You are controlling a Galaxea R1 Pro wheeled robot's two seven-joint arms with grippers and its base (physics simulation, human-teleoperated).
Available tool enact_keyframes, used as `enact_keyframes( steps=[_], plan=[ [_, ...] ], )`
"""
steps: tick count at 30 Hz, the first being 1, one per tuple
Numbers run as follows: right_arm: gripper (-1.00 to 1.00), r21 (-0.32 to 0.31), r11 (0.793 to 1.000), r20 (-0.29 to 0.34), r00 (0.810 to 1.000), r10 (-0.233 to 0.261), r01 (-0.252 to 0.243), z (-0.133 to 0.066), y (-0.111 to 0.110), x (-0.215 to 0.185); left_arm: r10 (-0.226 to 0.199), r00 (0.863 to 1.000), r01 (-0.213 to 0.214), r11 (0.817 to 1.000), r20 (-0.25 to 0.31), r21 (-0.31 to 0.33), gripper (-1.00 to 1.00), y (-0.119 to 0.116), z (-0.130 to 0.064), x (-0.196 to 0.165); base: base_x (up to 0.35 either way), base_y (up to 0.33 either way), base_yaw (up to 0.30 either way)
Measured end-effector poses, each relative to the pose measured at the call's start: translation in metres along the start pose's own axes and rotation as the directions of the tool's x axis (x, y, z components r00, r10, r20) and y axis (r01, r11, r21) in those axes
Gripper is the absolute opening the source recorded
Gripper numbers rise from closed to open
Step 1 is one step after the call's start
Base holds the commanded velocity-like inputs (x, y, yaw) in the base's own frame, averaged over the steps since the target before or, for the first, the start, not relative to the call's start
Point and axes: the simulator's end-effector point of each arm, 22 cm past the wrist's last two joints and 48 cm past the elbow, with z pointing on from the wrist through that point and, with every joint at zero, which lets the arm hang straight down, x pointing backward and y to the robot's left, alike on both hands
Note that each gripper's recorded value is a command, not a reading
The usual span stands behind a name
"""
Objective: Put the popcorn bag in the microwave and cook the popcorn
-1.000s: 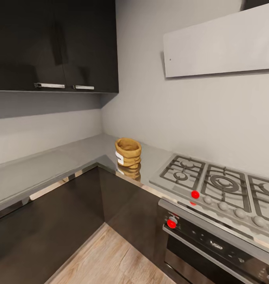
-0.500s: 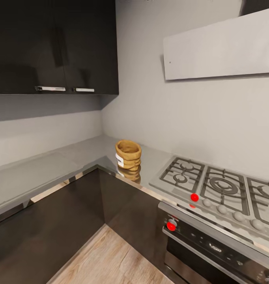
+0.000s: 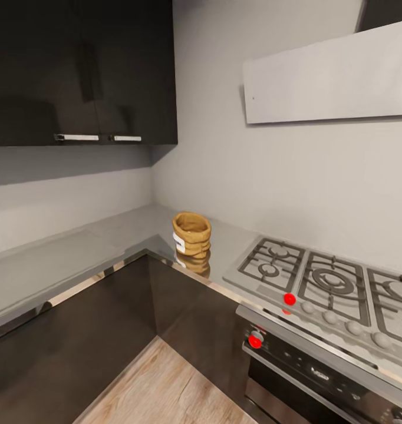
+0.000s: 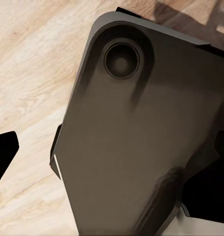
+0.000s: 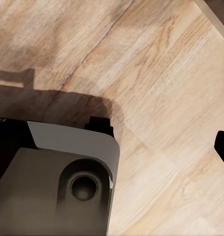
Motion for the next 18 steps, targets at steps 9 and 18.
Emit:
enact_keyframes(
  steps=[9,18],
  plan=[
    [1.00,0.000,1.000,0.000,1.000,0.000,0.000,-0.013,-0.001,-0.002,0.003,1.000,-0.003,1.000,0.000,0.000,1.00,0.001,-0.013,0.001,0.000,0.000,0.000],
    [1.00,0.000,1.000,0.000,1.000,0.000,0.000,-0.025,-0.001,-0.003,0.004,1.000,-0.004,1.000,0.000,0.000,1.00,0.002,-0.025,0.001,0.000,0.000,0.000]
  ],
)
